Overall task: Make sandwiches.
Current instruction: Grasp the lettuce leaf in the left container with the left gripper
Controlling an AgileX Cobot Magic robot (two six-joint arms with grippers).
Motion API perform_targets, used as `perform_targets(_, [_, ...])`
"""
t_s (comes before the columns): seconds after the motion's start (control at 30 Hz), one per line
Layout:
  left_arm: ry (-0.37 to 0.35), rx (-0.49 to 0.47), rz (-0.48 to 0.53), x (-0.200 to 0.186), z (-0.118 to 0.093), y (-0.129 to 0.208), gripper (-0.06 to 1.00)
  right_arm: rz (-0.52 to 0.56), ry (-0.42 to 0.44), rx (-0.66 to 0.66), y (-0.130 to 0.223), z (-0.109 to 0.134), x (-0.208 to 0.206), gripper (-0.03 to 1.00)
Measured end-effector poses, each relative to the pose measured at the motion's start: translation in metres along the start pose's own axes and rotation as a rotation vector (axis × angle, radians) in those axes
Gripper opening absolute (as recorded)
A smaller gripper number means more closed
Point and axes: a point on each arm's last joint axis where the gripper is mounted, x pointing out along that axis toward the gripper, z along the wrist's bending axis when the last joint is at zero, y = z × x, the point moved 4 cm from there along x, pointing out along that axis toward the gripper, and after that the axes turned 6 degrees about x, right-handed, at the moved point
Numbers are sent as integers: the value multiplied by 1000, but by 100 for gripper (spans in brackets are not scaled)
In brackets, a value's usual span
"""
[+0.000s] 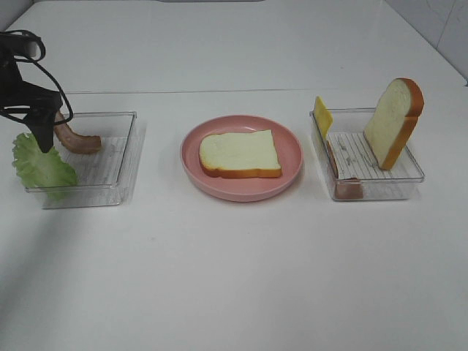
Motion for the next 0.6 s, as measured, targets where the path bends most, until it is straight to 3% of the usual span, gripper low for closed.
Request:
perform_targets(0.43, [6,1,26,30,-3,-6,86,0,0,0,0,0,0,92])
perform_targets(0.53, [6,1,27,30,-3,-6,81,0,0,0,0,0,0,92])
perform_targets(0.6, [7,0,27,30,-3,-6,73,0,0,0,0,0,0,92])
